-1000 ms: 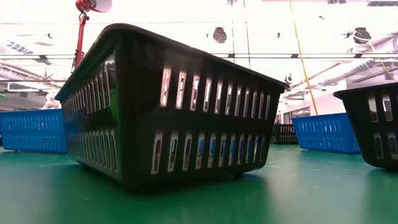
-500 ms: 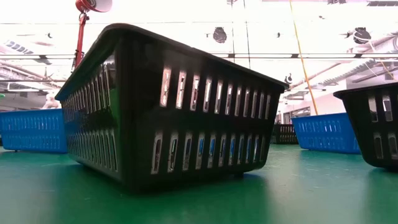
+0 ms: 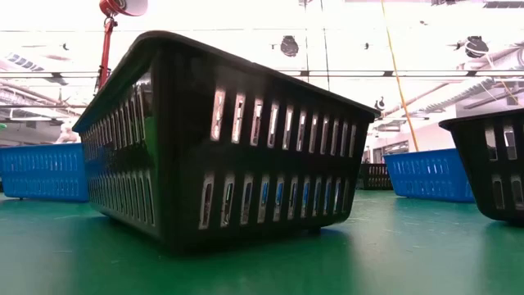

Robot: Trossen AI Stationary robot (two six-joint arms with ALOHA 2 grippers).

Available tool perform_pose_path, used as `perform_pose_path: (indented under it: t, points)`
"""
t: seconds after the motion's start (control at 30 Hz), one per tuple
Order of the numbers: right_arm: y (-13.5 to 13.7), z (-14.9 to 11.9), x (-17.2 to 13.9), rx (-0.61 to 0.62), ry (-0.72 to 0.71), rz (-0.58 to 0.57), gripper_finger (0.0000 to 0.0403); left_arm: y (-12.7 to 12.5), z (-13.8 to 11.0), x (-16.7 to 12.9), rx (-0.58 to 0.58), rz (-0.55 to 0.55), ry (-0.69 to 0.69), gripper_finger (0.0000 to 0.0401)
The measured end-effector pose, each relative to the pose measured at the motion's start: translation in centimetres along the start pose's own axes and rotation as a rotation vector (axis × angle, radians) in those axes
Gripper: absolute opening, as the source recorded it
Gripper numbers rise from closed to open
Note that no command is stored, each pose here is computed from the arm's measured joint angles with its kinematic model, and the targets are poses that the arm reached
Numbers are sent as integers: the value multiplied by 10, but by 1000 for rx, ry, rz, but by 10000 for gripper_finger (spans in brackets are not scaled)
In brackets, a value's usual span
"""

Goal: Stack baskets by color
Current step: Stack the right blue bin on the right blue bin

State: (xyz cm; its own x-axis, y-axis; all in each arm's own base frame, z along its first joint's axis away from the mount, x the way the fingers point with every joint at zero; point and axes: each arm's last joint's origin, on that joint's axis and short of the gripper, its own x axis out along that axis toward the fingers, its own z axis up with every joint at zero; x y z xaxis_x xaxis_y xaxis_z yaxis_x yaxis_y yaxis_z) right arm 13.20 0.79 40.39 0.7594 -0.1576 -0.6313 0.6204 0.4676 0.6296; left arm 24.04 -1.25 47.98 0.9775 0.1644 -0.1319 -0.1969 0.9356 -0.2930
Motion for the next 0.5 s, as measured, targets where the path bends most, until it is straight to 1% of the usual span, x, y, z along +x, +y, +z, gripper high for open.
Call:
perform_pose_path:
  t: [0.07, 0.2, 0.27, 0.37, 0.5]
  points:
    - [-2, -4, 6, 25, 70, -64, 0, -1, -4, 0, -42, 4, 35, 8]
    - [-5, -9, 19, 14, 160, -183, 0, -5, -11, -3, -100, 1, 95, 8]
    - [-9, -9, 24, 6, 196, -251, 0, -6, -15, -4, -102, 3, 130, 8]
    - [-14, -8, 31, -40, 280, -325, 5, -8, -20, -5, -93, 7, 176, 8]
    - [-22, -5, 42, -35, 386, -463, 27, -8, -22, -6, -103, 16, 194, 8]
